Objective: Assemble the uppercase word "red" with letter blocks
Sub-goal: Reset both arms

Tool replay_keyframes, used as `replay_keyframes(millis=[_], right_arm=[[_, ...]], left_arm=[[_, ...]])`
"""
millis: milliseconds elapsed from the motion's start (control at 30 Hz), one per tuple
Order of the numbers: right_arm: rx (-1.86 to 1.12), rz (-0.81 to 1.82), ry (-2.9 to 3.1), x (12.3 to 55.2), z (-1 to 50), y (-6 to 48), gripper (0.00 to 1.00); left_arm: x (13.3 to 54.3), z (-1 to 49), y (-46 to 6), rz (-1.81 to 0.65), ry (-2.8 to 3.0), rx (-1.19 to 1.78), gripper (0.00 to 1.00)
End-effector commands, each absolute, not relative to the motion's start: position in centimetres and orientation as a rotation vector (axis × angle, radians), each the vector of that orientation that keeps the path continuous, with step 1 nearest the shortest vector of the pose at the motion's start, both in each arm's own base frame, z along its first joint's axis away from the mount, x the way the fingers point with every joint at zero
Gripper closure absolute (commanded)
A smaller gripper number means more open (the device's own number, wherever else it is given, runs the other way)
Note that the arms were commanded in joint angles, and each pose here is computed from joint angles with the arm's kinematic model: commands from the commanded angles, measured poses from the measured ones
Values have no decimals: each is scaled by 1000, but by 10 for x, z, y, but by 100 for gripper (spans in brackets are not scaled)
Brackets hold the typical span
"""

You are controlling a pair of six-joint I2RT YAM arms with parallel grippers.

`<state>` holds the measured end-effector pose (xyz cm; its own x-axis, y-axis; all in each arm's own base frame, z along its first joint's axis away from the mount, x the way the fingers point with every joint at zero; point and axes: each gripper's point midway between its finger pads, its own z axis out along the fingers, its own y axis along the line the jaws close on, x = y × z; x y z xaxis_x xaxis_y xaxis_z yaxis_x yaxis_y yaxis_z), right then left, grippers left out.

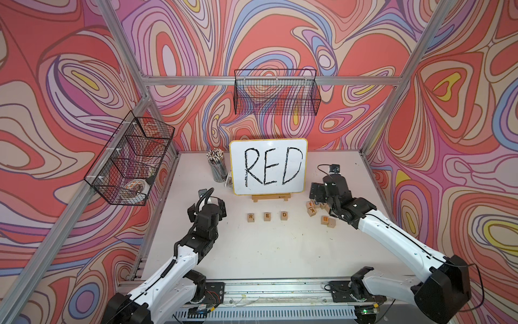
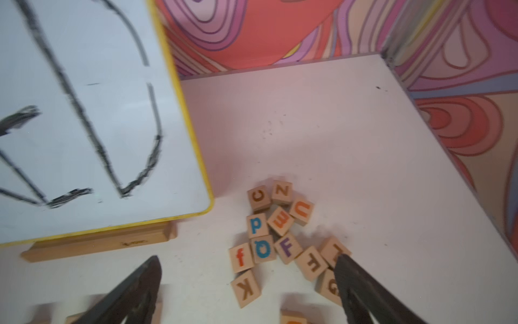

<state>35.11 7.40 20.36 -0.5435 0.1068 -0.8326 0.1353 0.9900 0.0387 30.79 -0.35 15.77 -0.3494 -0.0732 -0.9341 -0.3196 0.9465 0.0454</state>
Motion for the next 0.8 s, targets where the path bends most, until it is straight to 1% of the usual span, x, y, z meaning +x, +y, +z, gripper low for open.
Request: replay_keyframes(millis=[0, 67, 167, 267, 333, 633, 767], right_arm=[[162, -70, 2060, 366, 192, 48, 2], [203, -116, 2041, 371, 177, 27, 2], [198, -163, 1960, 375, 163, 12, 2], [204, -184, 1904, 379, 153, -1, 2], [188, -183, 1872, 382, 148, -4, 2], [176, -155, 1753, 395, 133, -12, 2], [161, -164, 1718, 400, 135, -18, 2]], left_arm=[[312, 171, 14, 308, 1815, -363, 0], [312, 166, 22, 331, 1819, -376, 0], [313, 150, 34, 377, 1834, -396, 0], [316, 136, 33, 363, 1832, -376, 0], [320, 128, 31, 361, 1841, -357, 0], [356, 128, 26, 355, 1816, -260, 0], [367, 126, 30, 374, 1821, -234, 0]])
